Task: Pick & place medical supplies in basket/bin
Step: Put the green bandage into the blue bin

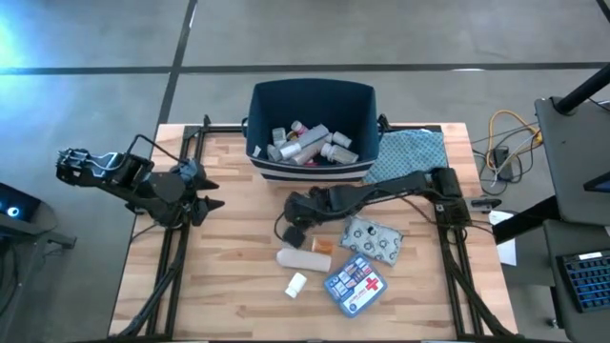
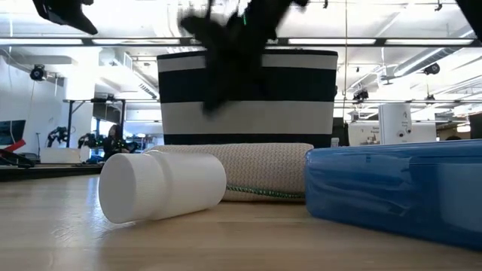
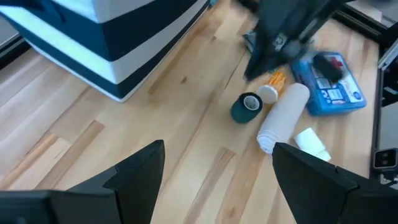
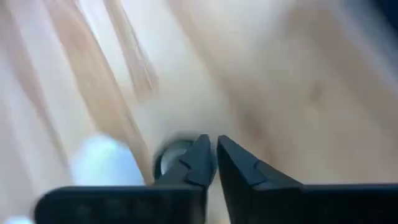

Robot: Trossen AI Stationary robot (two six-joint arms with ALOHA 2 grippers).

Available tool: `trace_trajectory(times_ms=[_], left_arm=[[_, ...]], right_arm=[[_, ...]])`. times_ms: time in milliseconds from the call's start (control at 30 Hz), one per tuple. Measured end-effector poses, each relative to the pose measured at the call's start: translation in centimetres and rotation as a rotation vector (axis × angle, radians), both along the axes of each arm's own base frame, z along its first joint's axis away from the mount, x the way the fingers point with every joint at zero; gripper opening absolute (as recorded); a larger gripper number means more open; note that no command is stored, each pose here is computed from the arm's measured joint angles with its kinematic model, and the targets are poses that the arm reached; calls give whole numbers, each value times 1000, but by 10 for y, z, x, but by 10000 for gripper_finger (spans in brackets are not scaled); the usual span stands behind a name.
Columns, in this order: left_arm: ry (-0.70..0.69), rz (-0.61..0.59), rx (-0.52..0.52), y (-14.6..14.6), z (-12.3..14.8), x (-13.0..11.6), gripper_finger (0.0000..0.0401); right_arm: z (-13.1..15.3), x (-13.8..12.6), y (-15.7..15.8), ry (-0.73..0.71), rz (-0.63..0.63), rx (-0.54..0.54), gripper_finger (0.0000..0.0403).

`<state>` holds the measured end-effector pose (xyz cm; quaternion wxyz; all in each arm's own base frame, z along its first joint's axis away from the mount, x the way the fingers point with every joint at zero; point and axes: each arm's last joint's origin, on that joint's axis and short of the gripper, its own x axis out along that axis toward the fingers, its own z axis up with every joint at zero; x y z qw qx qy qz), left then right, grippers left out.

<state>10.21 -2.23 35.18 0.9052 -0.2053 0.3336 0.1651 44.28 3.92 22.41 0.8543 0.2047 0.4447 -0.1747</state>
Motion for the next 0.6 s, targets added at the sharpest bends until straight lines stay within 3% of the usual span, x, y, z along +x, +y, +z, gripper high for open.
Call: trace_trajectory(times_ms=[200,300,367,433,600], left_arm=[[6,12,-9,0,-1,0,276],[16,12,-5,0,-4,1,276],[27,12,-1,0,-8,2,276],[41,13,3,-1,-12,3,276],[80,30,-2,-2,-25,5,276]], right_arm=[[122,-13,-16,-320,-117,-241,9],[158,-28,-36,-342,-131,-269,9],[160,-34,-47,-267,-83,-200,9],[144,-32,-49,-152,-34,-145,14],[104,-19,-29,11,126,-21,47]])
